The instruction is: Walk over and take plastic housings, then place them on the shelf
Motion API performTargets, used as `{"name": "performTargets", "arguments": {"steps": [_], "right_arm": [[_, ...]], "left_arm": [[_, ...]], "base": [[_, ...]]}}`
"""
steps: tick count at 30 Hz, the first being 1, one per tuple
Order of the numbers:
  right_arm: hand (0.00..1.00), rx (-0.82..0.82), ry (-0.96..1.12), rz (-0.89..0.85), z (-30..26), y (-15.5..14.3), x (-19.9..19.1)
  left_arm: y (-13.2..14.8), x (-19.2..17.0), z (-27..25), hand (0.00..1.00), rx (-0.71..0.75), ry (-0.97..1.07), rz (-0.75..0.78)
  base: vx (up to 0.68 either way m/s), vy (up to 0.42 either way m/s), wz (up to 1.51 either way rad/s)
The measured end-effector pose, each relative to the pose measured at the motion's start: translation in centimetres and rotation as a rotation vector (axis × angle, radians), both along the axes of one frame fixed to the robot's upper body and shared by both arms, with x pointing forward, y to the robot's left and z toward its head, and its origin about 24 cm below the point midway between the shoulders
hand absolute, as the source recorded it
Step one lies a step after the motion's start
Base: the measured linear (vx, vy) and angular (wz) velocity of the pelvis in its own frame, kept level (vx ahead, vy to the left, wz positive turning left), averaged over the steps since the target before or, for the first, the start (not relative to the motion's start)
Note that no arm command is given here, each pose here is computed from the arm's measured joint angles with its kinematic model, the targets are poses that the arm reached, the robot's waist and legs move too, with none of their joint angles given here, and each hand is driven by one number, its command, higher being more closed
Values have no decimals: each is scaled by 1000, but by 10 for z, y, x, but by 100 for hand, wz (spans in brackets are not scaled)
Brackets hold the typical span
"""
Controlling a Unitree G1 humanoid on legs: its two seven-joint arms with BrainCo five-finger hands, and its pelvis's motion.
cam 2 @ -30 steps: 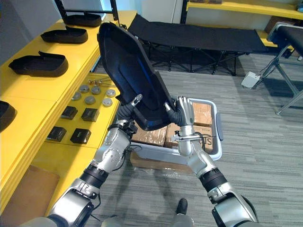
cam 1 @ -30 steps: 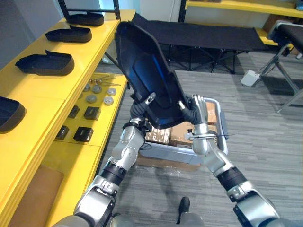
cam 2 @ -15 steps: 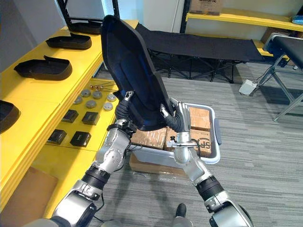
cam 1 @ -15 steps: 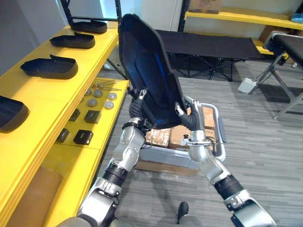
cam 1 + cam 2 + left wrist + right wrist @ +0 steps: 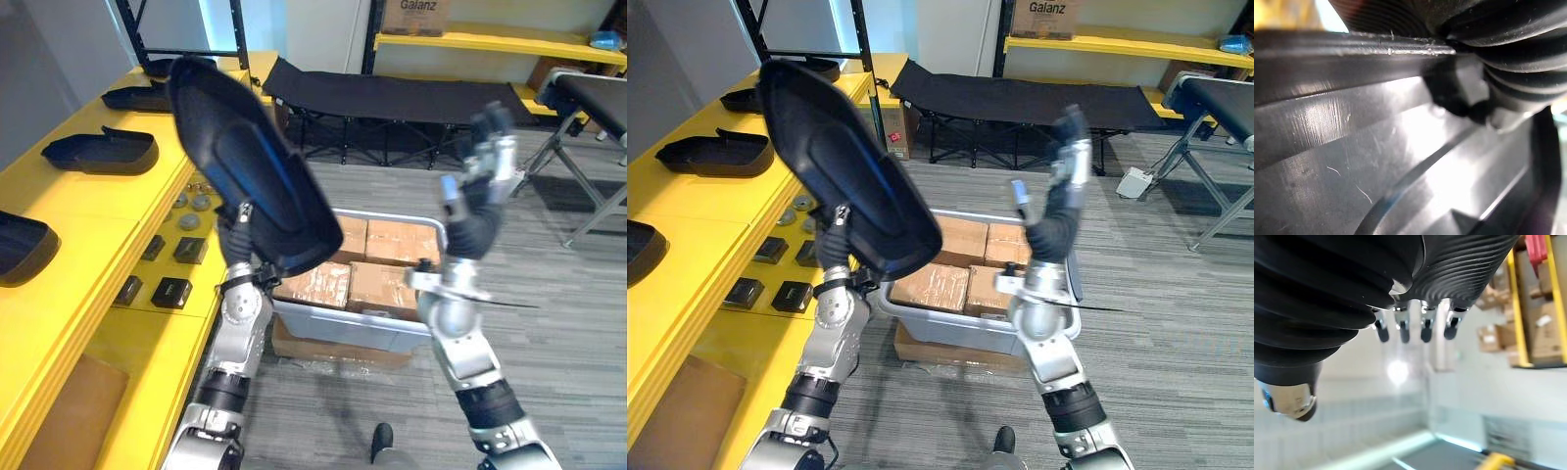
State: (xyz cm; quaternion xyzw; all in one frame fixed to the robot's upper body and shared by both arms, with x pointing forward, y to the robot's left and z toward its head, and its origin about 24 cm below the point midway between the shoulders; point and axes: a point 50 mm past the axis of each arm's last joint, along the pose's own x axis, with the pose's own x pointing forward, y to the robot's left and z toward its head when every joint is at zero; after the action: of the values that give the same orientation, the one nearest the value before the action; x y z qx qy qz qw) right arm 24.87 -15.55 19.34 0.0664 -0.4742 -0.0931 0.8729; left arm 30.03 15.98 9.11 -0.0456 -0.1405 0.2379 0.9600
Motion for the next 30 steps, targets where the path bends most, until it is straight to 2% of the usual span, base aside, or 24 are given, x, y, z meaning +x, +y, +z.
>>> {"name": "performTargets", "arguments": {"steps": [4,7,11,16,18,24,26,30], "right_arm": [[0,79,-28,8,3,-26,-19],[0,142,51,-12,-13,-50,-26],[0,178,254,-127,-50,-72,-37],[0,331,669,-271,-138,-89,-65],[0,367,756,-269,-160,-89,-75],[0,346,729,-109,-163,-82,-65],[0,322,725,-85,-163,-78,-57],[0,227,679,89,-150,-52,-28]], "left_arm": [[10,-10,0,100,103,-15,148],[21,-23,-4,100,134,-35,247],[40,-37,-10,100,106,-55,335],[45,-78,-6,100,-44,-156,289],[45,-92,-4,100,-53,-172,244],[51,-110,2,100,-25,-193,186],[55,-115,11,100,-11,-232,202],[79,-139,25,100,75,-270,338]], "base": [[5,20,-3],[24,36,-12],[13,27,-5],[7,20,-10],[0,0,0],[-16,15,33],[-14,12,54],[14,12,73]]}}
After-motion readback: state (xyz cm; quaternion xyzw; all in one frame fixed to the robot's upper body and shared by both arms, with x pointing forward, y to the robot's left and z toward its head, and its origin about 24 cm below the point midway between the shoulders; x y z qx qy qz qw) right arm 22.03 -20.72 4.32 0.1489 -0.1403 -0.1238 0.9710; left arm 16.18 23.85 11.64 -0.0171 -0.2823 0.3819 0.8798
